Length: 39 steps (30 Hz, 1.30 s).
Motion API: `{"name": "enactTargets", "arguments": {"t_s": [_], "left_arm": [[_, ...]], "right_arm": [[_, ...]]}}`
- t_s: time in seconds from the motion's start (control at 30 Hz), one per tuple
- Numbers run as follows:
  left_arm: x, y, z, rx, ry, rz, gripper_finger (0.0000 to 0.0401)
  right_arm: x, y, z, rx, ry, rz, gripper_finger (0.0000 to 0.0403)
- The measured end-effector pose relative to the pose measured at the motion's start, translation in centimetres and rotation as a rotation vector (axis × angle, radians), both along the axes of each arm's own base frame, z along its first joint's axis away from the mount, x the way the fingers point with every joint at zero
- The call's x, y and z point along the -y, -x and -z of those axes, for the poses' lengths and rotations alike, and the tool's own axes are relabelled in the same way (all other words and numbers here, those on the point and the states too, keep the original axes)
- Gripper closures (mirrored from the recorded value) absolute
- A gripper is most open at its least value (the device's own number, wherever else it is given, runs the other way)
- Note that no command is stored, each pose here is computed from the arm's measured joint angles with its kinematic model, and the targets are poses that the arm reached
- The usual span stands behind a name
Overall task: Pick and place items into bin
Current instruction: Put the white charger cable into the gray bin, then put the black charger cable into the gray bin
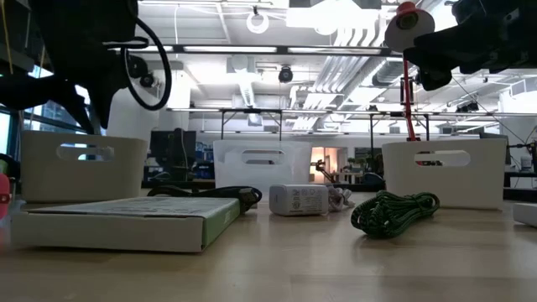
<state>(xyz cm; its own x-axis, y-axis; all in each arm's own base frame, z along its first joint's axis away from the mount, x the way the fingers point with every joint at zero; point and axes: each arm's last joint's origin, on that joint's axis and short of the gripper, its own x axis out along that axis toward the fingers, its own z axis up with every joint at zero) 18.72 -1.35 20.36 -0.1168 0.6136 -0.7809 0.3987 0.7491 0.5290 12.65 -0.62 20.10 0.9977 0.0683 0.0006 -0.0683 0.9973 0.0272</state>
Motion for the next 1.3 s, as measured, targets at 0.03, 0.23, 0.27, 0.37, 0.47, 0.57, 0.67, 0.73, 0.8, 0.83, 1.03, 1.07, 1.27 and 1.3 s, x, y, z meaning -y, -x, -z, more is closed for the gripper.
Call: {"name": "enactTargets", "arguments": {"t_s": [0.03, 0.23, 0.27, 0.37, 0.47, 0.57, 0.67, 0.73, 0.8, 0.83, 1.03, 1.07, 1.27, 1.3], "left_arm": [[0.0, 0.0, 0.0, -0.002, 0.0, 0.007, 0.0298], [0.0, -0.1, 0.0, -0.002, -0.011, 0.014, 0.026], [0.0, -0.1, 0.0, -0.002, -0.011, 0.014, 0.0254], [0.0, -0.1, 0.0, -0.002, -0.011, 0.014, 0.0237], [0.1, -0.3, -0.4, 0.011, 0.002, 0.011, 0.0225], [0.2, -1.2, -1.6, 0.05, 0.029, 0.03, 0.022], [0.4, -2.3, -3.5, 0.113, 0.05, 0.061, 0.022], [0.7, -3.3, -4.8, 0.181, 0.099, 0.091, 0.022], [1.0, -4.4, -6.0, 0.273, 0.161, 0.128, 0.022], [1.2, -5.0, -6.6, 0.326, 0.193, 0.147, 0.022], [2.0, -7.8, -8.8, 0.598, 0.345, 0.247, 0.0219], [2.1, -8.0, -8.8, 0.623, 0.367, 0.255, 0.0219], [2.5, -9.2, -6.4, 0.665, 0.456, 0.23, 0.0219], [2.6, -9.5, -5.8, 0.666, 0.465, 0.226, 0.0219]], "right_arm": [[0.0, 0.0, 0.0, 0.0, 0.0, 0.0, 0.0261], [0.0, 0.0, 0.0, 0.0, -0.001, -0.001, 0.0261], [0.0, 0.0, 0.0, 0.0, -0.001, 0.0, 0.0261], [0.0, 0.0, 0.0, 0.0, -0.001, 0.0, 0.0261], [0.0, 0.0, 0.0, 0.0, -0.001, -0.001, 0.0261], [0.0, 0.0, 0.0, 0.0, -0.001, 0.0, 0.0261], [0.0, 0.0, 0.0, 0.0, -0.002, 0.0, 0.0261], [0.0, 0.0, 0.0, 0.0, -0.003, -0.001, 0.0261], [0.0, 0.0, 0.0, -0.001, -0.017, -0.001, 0.0261], [0.0, 0.0, 0.0, -0.002, -0.018, -0.001, 0.0261], [0.0, 0.0, 0.1, -0.013, -0.022, -0.007, 0.0261], [0.0, 0.0, 0.1, -0.015, -0.022, -0.011, 0.0261], [0.0, 0.0, 0.5, -0.06, -0.053, -0.014, 0.0261], [0.0, 0.0, 0.6, -0.069, -0.057, -0.013, 0.0261]]}}
